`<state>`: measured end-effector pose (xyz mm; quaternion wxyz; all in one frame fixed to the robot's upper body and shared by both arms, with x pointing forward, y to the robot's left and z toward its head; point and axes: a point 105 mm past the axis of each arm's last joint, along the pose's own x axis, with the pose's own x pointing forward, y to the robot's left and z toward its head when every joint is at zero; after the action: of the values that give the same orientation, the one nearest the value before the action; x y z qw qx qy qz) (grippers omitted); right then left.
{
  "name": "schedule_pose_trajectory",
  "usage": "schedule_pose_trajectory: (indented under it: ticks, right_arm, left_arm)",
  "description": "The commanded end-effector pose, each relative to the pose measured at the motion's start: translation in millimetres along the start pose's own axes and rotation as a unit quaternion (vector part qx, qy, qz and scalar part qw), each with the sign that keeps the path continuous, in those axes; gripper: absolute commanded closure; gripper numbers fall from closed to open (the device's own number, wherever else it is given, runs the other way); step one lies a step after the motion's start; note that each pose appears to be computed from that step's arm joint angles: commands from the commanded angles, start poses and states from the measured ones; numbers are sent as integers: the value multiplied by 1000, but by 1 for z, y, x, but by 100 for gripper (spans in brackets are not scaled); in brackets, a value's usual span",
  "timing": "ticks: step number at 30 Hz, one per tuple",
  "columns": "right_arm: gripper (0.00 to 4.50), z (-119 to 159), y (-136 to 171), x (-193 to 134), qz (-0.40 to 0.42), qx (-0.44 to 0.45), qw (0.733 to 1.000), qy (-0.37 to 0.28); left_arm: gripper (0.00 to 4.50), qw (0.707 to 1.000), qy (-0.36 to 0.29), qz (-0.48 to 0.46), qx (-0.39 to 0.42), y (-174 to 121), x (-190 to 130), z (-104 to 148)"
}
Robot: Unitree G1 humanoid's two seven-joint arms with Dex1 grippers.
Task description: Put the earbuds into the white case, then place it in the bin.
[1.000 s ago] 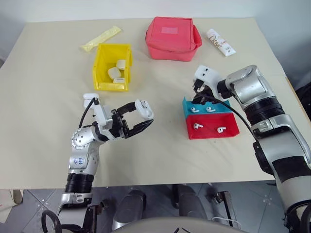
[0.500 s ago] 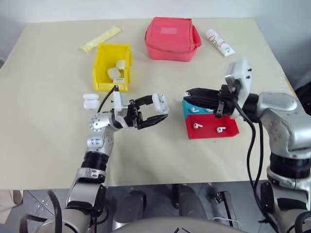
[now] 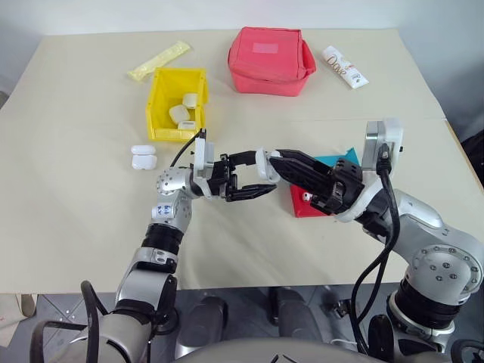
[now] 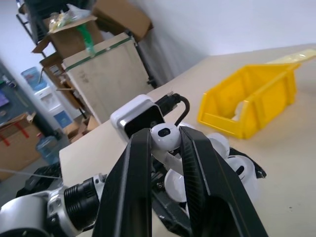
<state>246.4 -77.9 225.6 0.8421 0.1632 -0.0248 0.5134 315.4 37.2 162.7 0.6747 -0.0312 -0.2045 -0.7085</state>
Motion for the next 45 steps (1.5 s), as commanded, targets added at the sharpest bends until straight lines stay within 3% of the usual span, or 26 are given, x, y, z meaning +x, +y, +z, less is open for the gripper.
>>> schedule_pose_trajectory:
  ticks: [1, 36, 45]
  right_arm:
    - [403, -2, 3, 0, 3, 1, 1000, -3]
    - [403, -48, -55, -31, -103, 82, 990, 60]
    - [403, -53, -58, -35, -118, 101, 986, 61]
  left_arm:
    - [172, 999, -19, -24, 26, 1, 12, 17]
    - [172, 996, -68, -17, 47, -5, 17, 36]
    - [172, 995, -73, -3, 65, -1, 18, 39]
